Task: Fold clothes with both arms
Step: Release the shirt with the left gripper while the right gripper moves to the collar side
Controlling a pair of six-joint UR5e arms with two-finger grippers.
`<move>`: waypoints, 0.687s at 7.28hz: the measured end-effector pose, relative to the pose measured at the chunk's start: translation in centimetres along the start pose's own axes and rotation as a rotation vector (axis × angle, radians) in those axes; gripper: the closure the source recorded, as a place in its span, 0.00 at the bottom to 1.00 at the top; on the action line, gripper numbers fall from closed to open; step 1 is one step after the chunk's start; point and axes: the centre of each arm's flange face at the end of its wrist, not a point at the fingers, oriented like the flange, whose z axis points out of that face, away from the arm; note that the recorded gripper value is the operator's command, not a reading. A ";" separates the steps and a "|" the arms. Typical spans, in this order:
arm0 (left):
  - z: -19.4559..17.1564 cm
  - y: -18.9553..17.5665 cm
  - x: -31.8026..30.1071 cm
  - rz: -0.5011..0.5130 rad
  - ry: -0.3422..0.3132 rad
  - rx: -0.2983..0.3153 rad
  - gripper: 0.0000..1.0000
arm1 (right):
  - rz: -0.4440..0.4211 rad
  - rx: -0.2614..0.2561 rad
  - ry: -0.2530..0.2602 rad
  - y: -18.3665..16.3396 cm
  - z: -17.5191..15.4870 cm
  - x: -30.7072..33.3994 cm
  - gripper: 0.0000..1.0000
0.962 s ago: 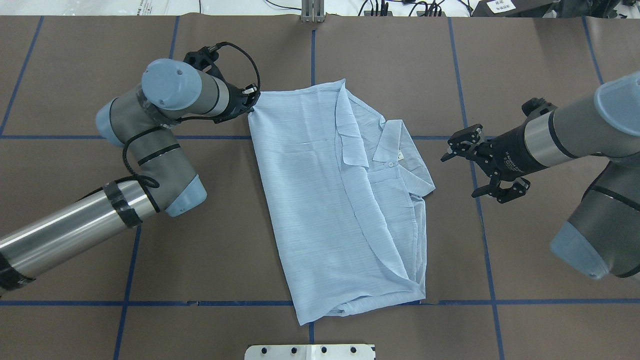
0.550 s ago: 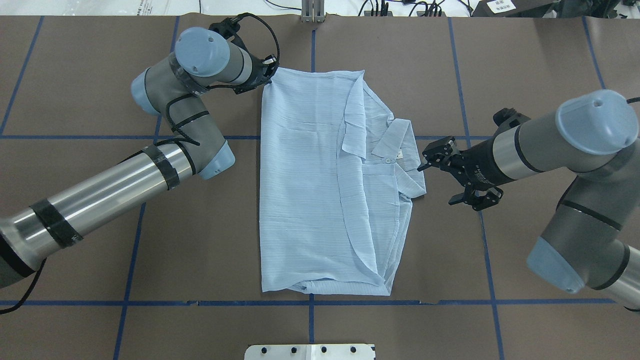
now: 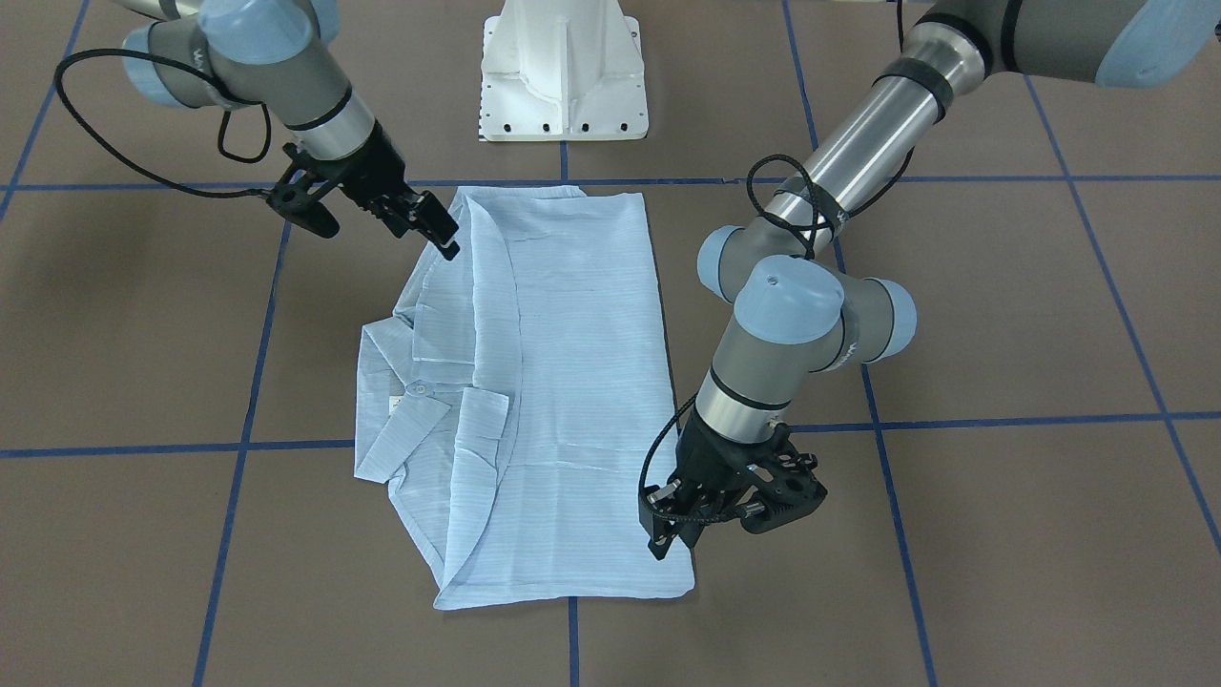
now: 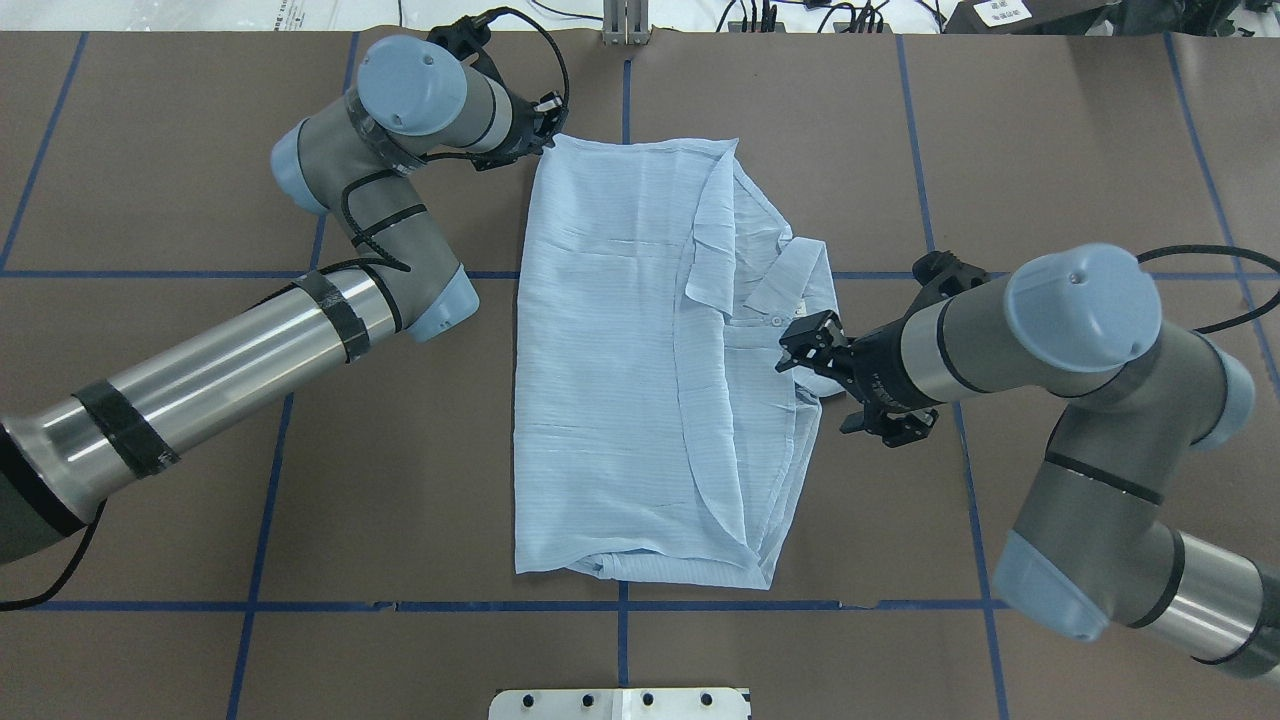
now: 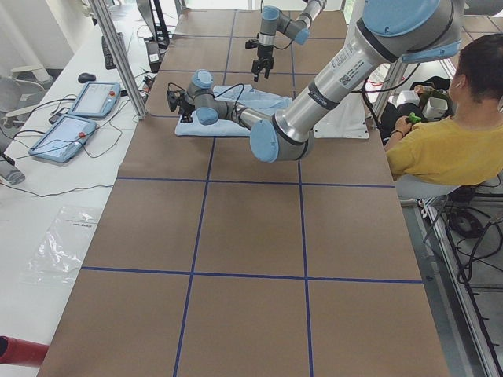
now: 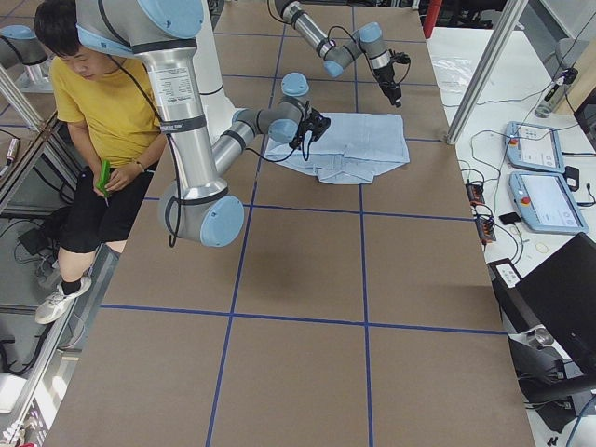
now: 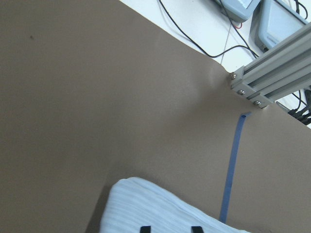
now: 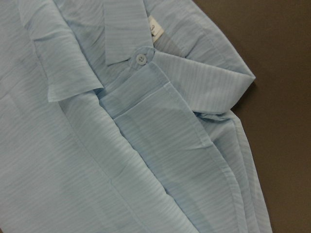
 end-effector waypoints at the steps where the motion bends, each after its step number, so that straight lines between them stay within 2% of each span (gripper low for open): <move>1: -2.3 -1.0 -2.3 -0.001 0.016 -0.038 0.45 | -0.104 0.022 0.042 3.0 1.7 -0.6 0.00; 2: -4.7 -2.0 -4.6 -0.004 0.033 -0.070 0.45 | -0.255 0.051 0.086 5.7 3.4 -0.3 0.00; 4: -7.2 -2.6 -6.8 -0.006 0.048 -0.094 0.45 | -0.579 0.087 0.197 8.7 5.9 0.0 0.00; 5: -7.6 -2.7 -7.2 -0.007 0.047 -0.096 0.44 | -0.682 0.098 0.248 9.6 7.0 -0.8 0.00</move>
